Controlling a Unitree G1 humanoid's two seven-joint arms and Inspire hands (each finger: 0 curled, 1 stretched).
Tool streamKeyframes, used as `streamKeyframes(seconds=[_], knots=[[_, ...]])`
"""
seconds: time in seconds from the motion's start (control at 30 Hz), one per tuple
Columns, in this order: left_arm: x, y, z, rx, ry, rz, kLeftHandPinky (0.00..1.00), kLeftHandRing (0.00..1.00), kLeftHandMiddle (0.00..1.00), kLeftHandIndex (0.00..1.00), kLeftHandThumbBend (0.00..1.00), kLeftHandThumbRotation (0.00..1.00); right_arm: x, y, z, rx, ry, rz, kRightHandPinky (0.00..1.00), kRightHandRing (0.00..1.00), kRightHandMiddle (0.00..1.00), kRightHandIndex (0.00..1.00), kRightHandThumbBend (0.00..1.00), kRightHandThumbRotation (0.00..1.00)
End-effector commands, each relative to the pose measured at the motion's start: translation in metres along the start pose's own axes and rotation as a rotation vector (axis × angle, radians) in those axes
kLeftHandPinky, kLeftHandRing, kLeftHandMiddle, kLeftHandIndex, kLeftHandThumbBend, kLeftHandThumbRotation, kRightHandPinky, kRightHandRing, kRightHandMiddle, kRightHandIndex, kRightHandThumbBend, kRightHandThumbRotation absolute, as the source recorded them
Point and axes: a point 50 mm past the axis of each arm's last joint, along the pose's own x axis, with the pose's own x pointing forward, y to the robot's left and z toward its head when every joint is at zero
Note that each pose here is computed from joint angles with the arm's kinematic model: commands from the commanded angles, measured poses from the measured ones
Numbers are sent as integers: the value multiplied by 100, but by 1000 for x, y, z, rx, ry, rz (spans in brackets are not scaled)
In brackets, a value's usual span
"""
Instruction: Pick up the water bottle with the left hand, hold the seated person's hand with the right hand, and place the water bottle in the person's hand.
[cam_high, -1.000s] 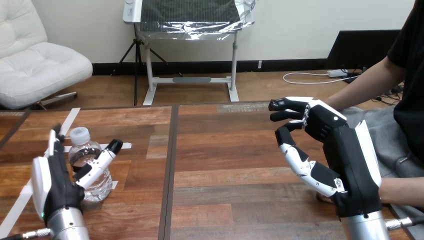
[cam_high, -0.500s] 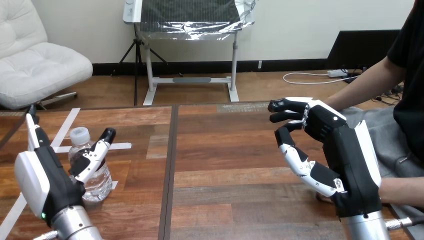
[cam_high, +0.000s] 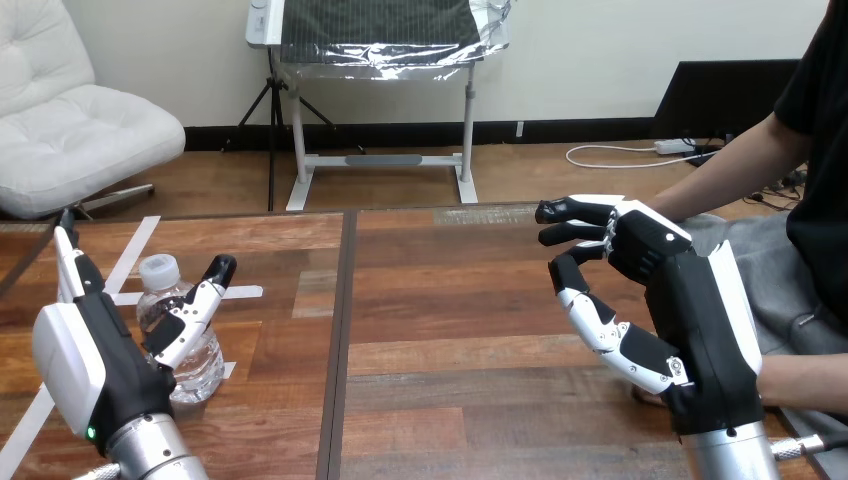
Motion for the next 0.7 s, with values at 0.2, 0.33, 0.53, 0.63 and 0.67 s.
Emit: streamKeyframes(seconds=[0.2, 0.33, 0.53, 0.63, 0.67], knots=[[21, -5, 11, -14, -14, -39, 84, 91, 94, 95, 85, 46, 19, -5, 13, -21, -105, -1, 53, 64, 70, 65, 33, 11], [25, -8, 8, 0, 10, -55, 83, 90, 93, 94, 86, 43, 19, -5, 13, -15, -106, 1, 53, 64, 69, 65, 33, 12], [31, -12, 3, 51, 23, -81, 80, 88, 91, 93, 86, 41, 19, -5, 13, -10, -107, 3, 53, 65, 70, 65, 33, 13], [34, -14, 0, 67, 36, -90, 79, 87, 90, 92, 86, 40, 19, -6, 13, -12, -109, 5, 53, 65, 70, 65, 33, 13], [36, -15, -1, 76, 39, -91, 79, 87, 90, 92, 86, 40, 19, -6, 13, -17, -110, 5, 53, 65, 70, 65, 34, 13]])
